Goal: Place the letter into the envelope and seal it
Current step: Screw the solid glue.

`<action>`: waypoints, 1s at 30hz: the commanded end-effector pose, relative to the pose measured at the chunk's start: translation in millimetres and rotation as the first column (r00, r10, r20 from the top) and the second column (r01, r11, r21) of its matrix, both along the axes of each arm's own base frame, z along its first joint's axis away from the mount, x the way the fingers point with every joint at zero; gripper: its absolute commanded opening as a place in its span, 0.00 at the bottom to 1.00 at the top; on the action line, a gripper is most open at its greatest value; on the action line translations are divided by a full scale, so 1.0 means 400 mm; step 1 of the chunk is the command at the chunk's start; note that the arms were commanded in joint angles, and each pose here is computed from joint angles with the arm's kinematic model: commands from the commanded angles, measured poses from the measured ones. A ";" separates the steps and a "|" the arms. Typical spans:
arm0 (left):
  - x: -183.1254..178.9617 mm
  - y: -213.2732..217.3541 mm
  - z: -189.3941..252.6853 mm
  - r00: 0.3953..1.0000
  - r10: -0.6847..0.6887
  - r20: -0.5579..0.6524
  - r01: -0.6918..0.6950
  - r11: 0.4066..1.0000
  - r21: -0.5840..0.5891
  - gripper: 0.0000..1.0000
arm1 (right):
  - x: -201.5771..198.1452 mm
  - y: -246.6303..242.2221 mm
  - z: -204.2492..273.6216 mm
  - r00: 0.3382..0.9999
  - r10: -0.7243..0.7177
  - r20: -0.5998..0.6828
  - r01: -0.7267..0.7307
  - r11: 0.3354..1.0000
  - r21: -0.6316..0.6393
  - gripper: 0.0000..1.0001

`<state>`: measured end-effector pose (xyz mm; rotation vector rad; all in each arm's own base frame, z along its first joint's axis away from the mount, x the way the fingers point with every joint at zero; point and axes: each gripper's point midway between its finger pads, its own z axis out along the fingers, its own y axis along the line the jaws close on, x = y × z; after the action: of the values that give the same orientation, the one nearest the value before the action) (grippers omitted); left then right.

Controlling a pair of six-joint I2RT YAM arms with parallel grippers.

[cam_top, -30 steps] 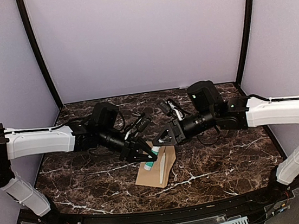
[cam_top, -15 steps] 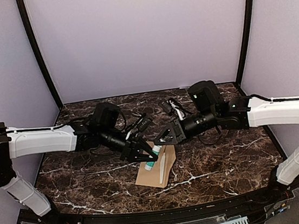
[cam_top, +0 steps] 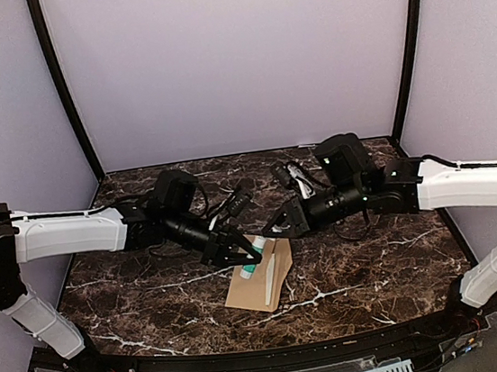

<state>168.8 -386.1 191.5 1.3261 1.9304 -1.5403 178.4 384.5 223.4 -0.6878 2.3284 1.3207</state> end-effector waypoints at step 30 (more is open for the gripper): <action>0.097 0.064 0.086 0.987 0.153 0.043 -0.148 0.983 -0.109 0.00 | 0.280 -0.260 -0.479 0.852 -0.459 0.253 0.514 0.637 -0.574 0.44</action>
<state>214.6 -363.0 209.5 1.1206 1.9096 -1.4760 286.5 282.6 26.8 -0.2404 2.6391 0.2433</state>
